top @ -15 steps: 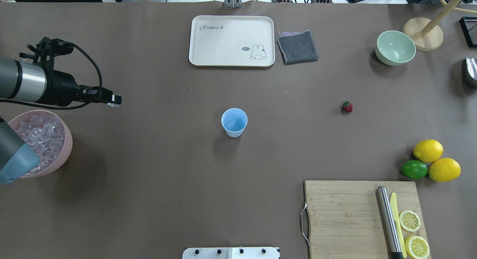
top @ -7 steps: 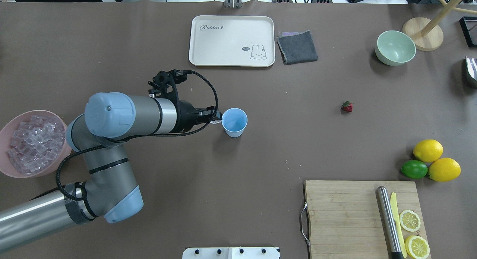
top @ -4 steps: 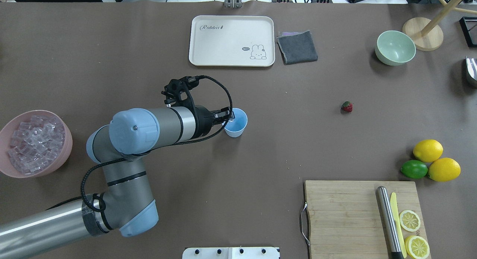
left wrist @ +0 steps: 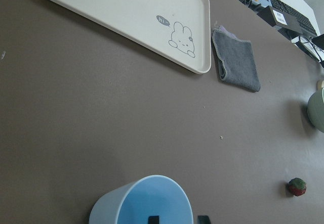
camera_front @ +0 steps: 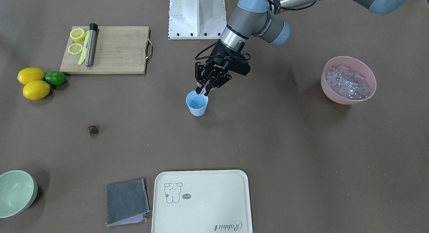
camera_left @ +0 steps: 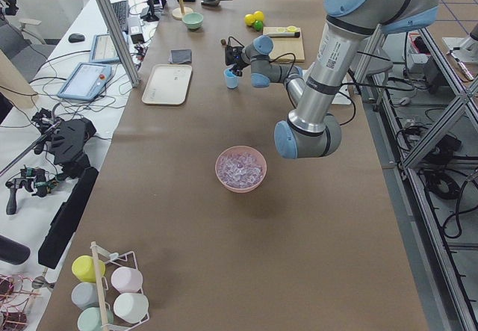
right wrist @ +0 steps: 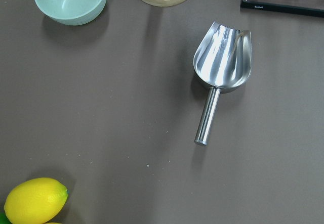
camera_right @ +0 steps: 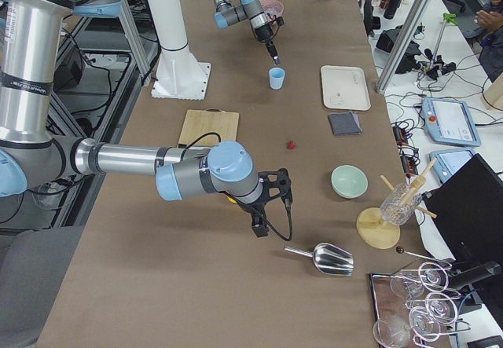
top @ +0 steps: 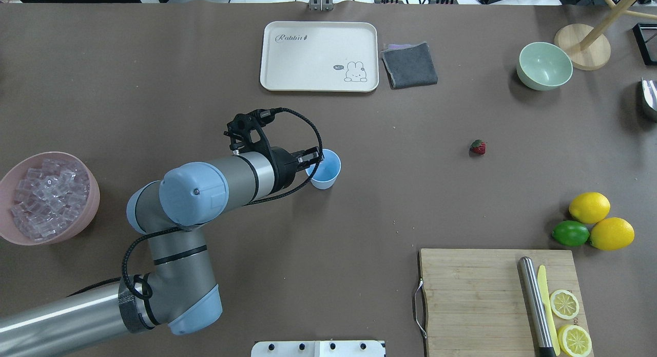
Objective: Put ice and strawberries in cup
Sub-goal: 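Open the left gripper above the blue cup to drop the ice, then move the left gripper back over the pink ice bowl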
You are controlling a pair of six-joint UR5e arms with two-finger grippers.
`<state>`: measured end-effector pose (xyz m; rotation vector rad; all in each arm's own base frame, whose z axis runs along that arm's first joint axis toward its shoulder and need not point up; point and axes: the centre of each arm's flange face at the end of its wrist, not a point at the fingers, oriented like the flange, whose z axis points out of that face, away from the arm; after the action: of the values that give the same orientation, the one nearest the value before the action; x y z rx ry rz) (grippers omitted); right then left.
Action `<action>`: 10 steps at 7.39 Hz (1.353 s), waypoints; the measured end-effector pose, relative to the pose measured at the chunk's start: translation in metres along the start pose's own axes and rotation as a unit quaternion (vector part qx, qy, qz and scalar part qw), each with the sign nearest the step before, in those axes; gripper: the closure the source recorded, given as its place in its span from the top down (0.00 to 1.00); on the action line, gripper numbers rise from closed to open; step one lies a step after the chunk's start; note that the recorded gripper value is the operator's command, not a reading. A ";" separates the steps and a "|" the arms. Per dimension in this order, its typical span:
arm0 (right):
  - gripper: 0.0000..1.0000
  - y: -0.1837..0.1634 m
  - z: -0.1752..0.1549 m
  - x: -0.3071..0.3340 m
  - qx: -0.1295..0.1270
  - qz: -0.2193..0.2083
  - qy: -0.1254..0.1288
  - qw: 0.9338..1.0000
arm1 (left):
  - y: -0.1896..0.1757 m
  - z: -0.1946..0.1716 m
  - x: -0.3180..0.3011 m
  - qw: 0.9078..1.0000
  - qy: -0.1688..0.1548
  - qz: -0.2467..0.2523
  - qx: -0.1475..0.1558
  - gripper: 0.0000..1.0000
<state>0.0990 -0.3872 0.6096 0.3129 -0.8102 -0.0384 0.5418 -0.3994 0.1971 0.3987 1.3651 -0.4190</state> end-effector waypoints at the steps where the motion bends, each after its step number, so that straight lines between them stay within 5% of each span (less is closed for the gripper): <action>1: 1.00 0.000 0.000 0.000 0.000 0.000 0.000 1.000 | -0.001 0.001 -0.001 1.000 -0.002 0.000 0.005 0.53; 2: 1.00 -0.001 0.000 0.000 0.000 0.000 0.000 1.000 | -0.001 0.002 -0.001 1.000 -0.003 0.001 0.007 0.86; 3: 1.00 -0.001 0.000 0.000 0.000 0.000 0.000 1.000 | 0.000 0.003 -0.001 1.000 -0.004 0.001 0.007 0.95; 8: 1.00 0.000 0.001 0.000 -0.001 0.001 0.000 1.000 | 0.001 -0.008 -0.003 1.000 -0.006 0.010 0.001 0.98; 10: 1.00 0.000 0.001 0.000 -0.001 0.002 0.001 1.000 | -0.018 -0.052 -0.007 0.997 -0.042 0.057 -0.036 0.98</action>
<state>0.0983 -0.3874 0.6099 0.3094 -0.8089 -0.0351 0.4878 -0.3879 0.1948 0.3938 1.2653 -0.2880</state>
